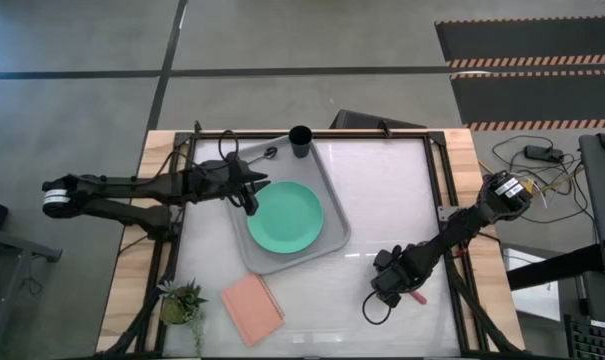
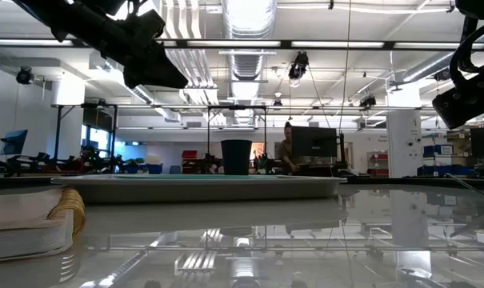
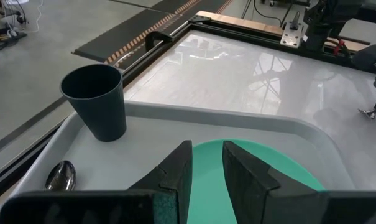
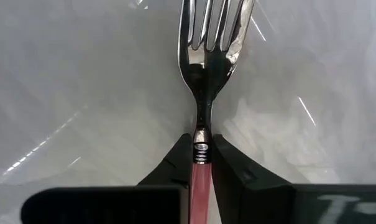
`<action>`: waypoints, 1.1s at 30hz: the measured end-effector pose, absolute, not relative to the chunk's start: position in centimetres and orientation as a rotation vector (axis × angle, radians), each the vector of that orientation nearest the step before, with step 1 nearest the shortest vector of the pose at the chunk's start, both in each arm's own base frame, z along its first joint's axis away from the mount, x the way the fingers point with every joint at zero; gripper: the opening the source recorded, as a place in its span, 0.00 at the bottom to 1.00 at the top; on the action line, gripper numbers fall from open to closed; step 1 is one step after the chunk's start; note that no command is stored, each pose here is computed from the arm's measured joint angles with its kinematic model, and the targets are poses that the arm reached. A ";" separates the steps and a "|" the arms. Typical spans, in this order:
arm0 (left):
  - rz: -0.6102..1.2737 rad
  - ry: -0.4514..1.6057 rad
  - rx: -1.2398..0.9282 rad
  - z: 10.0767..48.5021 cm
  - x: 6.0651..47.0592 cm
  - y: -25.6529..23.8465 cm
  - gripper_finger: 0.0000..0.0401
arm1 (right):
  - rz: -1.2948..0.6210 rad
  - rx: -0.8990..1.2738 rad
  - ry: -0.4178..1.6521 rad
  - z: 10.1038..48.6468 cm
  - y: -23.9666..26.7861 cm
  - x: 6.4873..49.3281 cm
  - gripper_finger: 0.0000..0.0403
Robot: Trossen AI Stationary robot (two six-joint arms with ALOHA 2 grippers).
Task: Pick and place plate/cup/fork/spoon on tray
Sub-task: Put the pink fork between the black spoon and green plate on the gray serving tray
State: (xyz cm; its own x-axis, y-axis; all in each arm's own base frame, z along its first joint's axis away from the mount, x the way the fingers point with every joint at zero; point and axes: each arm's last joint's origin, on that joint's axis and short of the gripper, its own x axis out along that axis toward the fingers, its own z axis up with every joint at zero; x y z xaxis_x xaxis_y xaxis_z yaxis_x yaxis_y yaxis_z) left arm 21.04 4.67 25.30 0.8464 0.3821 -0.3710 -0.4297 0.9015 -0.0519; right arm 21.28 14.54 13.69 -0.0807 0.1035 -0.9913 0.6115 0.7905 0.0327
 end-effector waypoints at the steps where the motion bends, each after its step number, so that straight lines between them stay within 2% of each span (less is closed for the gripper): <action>1: 0.429 0.363 -0.135 25.3 21.0 4.7 0.18 | -0.455 0.581 1.615 13.8 14.5 21.3 0.05; 11: 0.429 0.352 -0.141 25.4 21.1 4.7 0.18 | -0.356 0.509 1.305 18.0 13.6 21.1 0.06; 22: 0.391 0.263 -0.149 25.7 22.1 4.8 0.18 | -0.367 0.213 0.679 24.1 11.1 20.8 0.06; 33: 0.257 0.198 -0.158 24.6 24.9 4.2 0.18 | -0.266 0.063 0.343 24.6 8.9 24.5 0.06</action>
